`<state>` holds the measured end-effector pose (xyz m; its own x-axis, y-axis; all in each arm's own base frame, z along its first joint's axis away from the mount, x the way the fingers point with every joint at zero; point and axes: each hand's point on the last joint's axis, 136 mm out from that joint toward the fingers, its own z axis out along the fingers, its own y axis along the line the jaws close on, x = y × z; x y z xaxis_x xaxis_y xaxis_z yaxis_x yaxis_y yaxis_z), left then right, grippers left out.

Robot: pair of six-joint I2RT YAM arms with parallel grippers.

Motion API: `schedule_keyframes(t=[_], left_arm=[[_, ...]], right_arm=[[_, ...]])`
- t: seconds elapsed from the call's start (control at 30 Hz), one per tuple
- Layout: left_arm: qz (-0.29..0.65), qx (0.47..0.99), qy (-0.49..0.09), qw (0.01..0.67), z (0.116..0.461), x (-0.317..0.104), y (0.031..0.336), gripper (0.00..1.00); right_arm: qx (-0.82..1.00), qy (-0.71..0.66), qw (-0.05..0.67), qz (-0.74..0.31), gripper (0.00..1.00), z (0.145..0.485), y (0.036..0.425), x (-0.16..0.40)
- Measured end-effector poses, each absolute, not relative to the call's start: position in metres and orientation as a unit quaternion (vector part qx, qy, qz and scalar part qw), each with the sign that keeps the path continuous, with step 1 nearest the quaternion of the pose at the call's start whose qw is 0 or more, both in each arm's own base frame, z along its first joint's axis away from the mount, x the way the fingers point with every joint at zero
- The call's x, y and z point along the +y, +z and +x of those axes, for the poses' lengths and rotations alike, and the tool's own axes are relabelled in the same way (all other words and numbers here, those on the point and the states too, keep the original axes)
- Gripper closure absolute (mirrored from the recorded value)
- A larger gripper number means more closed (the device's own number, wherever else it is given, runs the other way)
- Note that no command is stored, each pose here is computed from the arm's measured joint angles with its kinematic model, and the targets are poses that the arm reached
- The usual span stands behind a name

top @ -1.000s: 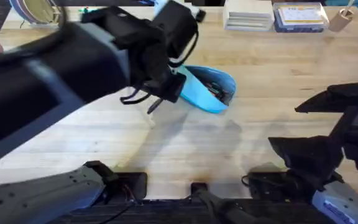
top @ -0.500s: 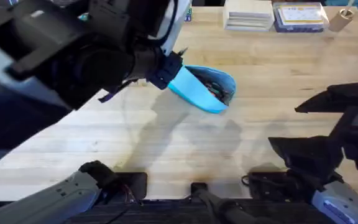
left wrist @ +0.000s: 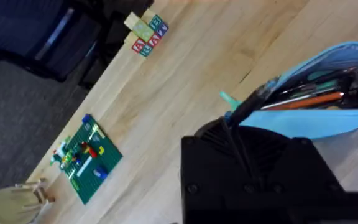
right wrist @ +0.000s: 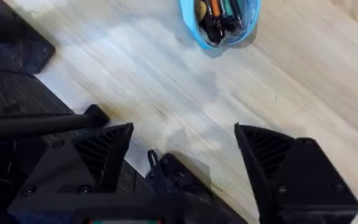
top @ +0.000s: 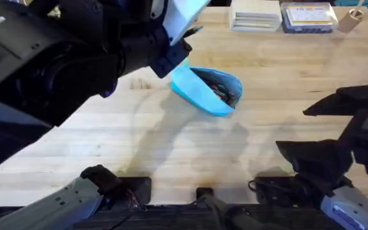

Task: Unzip the bag, pick up the pens from the table one at a time and place them inside, then zip the bag closed.

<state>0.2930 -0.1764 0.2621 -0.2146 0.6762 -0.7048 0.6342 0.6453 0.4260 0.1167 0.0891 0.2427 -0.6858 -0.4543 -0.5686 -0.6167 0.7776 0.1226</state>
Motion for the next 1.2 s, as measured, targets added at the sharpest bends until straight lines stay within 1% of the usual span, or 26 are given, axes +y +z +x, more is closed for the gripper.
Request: schedule_keyframes(t=[0.13,0.23,0.27,0.6,0.93,1.2], left_arm=[[0.434,0.768,0.007,0.471,0.291,-0.184,0.265,0.958],[0.448,0.759,-0.016,0.472,0.287,-0.193,0.265,0.958],[0.467,0.751,-0.052,0.464,0.282,-0.207,0.261,0.959],[0.523,0.732,-0.128,0.418,0.270,-0.238,0.234,0.959],[0.555,0.707,-0.158,0.409,0.271,-0.257,0.222,0.959],[0.561,0.704,-0.170,0.401,0.272,-0.263,0.215,0.959]], right_arm=[[0.905,0.154,0.264,-0.296,0.003,0.117,0.243,0.089],[0.905,0.154,0.264,-0.296,0.003,0.117,0.243,0.089],[0.905,0.154,0.264,-0.296,0.003,0.117,0.243,0.089],[0.905,0.154,0.264,-0.296,0.003,0.117,0.243,0.089],[0.905,0.154,0.263,-0.296,0.004,0.117,0.243,0.089],[0.905,0.154,0.263,-0.296,0.004,0.117,0.243,0.089]])
